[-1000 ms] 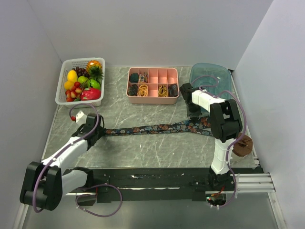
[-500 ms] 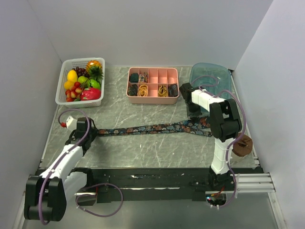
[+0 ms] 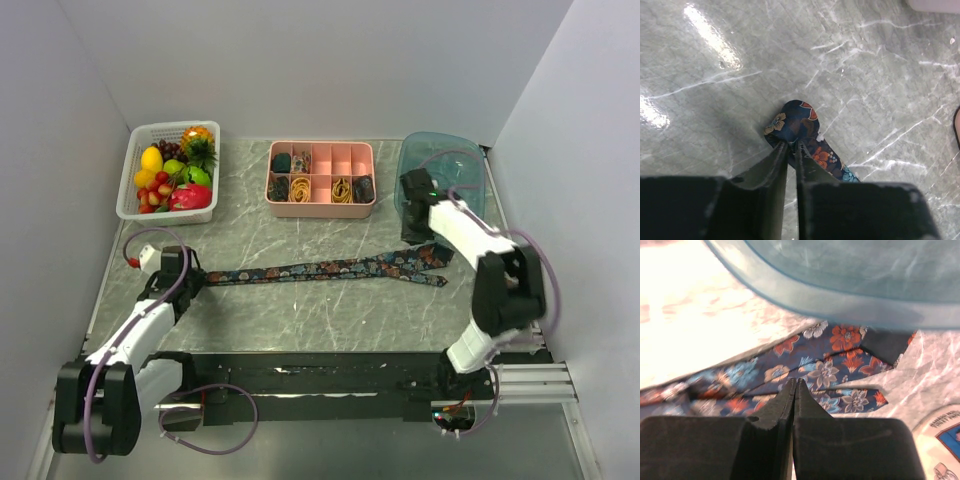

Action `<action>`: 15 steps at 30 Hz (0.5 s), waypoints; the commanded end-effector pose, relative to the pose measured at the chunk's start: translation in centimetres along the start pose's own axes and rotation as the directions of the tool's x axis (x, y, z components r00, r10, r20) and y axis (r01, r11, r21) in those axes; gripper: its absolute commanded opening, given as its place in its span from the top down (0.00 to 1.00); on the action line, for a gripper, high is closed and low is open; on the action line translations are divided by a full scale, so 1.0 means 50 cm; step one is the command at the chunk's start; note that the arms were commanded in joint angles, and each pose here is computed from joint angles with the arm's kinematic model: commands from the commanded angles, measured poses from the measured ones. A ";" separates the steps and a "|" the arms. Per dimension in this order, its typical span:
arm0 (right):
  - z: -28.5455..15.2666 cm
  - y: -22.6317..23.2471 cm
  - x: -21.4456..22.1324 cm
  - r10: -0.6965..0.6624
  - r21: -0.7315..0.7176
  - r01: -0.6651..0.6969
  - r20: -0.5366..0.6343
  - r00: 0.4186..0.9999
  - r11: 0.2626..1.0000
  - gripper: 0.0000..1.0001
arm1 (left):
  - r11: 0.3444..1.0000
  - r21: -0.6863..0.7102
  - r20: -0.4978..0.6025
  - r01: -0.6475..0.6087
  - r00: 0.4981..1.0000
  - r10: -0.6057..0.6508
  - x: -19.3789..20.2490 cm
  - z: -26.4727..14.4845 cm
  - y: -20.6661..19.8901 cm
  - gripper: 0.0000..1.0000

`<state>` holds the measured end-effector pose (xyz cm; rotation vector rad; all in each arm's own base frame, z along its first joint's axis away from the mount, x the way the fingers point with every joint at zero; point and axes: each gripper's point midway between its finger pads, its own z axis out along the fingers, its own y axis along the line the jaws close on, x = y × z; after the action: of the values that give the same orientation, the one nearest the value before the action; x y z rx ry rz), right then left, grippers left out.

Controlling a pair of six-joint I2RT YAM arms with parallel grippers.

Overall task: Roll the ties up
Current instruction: Flatten out the tie at the center of the board.

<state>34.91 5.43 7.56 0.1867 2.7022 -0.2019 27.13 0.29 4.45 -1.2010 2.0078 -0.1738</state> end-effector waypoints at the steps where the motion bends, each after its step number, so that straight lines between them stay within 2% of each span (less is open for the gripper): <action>1: -0.046 -0.018 -0.021 0.180 -0.163 -0.162 0.104 0.978 0.973 1.00 | 0.999 0.025 0.020 0.032 0.999 -0.033 -0.021 -0.005 -0.017 0.80; 4: -0.059 -0.045 -0.007 0.241 -0.203 -0.217 0.103 0.965 0.955 1.00 | 0.999 0.026 0.023 0.044 0.999 -0.045 -0.028 -0.003 -0.014 0.70; 8: -0.047 -0.063 0.027 0.222 -0.158 -0.213 0.044 0.974 0.964 0.98 | 0.998 0.045 0.013 0.037 0.999 -0.037 -0.028 -0.002 -0.017 0.59; 9: -0.046 -0.063 0.032 0.220 -0.158 -0.212 0.035 0.975 0.964 0.98 | 0.998 0.055 0.009 0.033 0.999 -0.034 -0.027 -0.003 -0.021 0.50; 11: -0.042 -0.058 0.042 0.221 -0.168 -0.214 0.022 0.975 0.962 0.96 | 0.996 0.092 -0.016 0.014 1.000 -0.013 -0.018 -0.007 -0.033 0.39; 12: -0.044 -0.057 0.042 0.219 -0.172 -0.213 0.022 0.975 0.962 0.96 | 0.994 0.107 -0.025 0.013 1.000 -0.010 -0.015 -0.011 -0.037 0.29; 15: -0.055 -0.057 0.038 0.224 -0.183 -0.214 0.035 0.974 0.960 0.94 | 0.985 0.172 -0.074 0.018 0.997 -0.005 0.009 -0.024 -0.047 0.20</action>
<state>31.43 2.88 8.48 0.4208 2.6346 0.0609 27.40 0.18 4.86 -1.1901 2.0147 -0.2436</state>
